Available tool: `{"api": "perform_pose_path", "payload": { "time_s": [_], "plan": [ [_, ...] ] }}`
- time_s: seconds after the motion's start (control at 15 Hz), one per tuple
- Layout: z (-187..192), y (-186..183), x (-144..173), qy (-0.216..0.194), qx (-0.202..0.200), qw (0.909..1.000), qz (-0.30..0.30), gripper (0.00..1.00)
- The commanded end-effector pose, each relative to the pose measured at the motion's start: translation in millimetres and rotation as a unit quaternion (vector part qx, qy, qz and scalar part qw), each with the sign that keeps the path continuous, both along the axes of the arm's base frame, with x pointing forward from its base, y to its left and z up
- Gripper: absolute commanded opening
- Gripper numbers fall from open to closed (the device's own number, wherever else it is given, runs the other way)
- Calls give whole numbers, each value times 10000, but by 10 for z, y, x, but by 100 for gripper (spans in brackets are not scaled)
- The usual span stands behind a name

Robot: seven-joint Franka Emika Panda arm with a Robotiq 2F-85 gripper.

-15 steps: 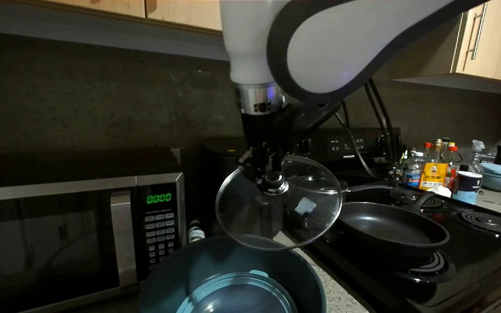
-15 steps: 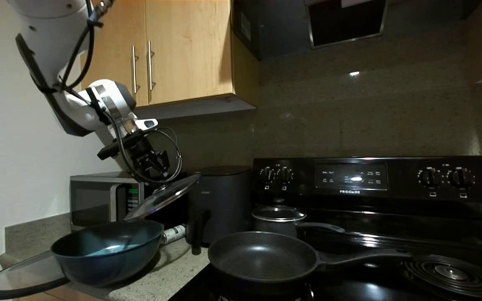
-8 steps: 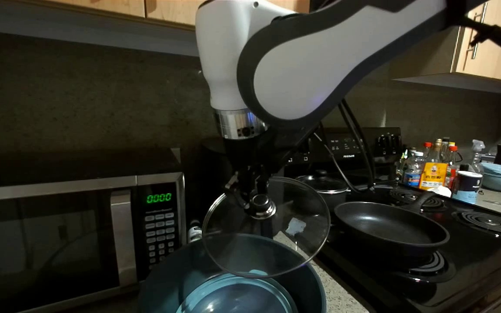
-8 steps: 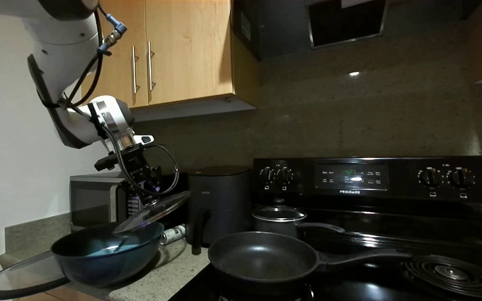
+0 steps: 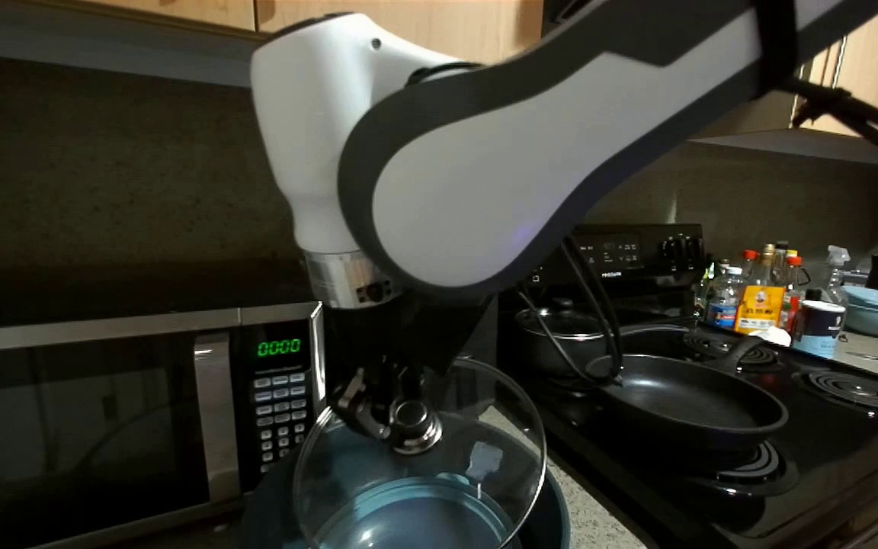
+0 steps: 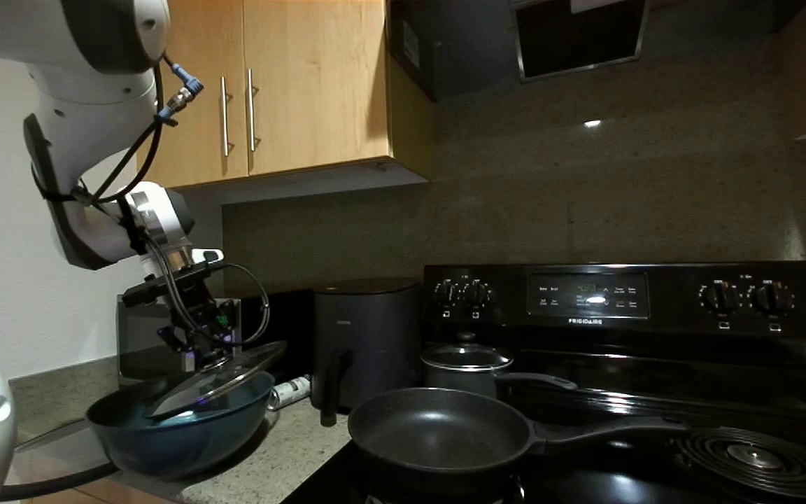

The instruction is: Remove the glass lid from the pan and put it in the blue bowl on the left

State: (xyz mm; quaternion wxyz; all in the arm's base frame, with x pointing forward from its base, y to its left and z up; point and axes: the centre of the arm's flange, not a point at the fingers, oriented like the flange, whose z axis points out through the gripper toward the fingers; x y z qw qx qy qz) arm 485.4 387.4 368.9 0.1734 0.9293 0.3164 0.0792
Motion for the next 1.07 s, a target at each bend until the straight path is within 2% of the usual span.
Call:
{"api": "perform_pose_path", "payload": {
  "time_s": [0.0,0.2,0.27,0.33,0.4,0.67,0.87,0.93,1.0],
  "plan": [
    [53,418,-63,148,-62,9972,727,24],
    [-76,541,-63,368,-60,9941,1016,24],
    [-116,526,-44,422,-101,9937,1033,40],
    [-157,492,-6,501,-79,9936,1009,74],
    [-187,457,23,550,-52,9938,967,75],
    [-120,309,166,385,1,9969,679,98],
    [-26,177,279,45,-8,9995,320,100],
    [-112,244,279,223,18,9984,515,100],
    [-97,220,311,197,22,9987,472,100]
  ]
}}
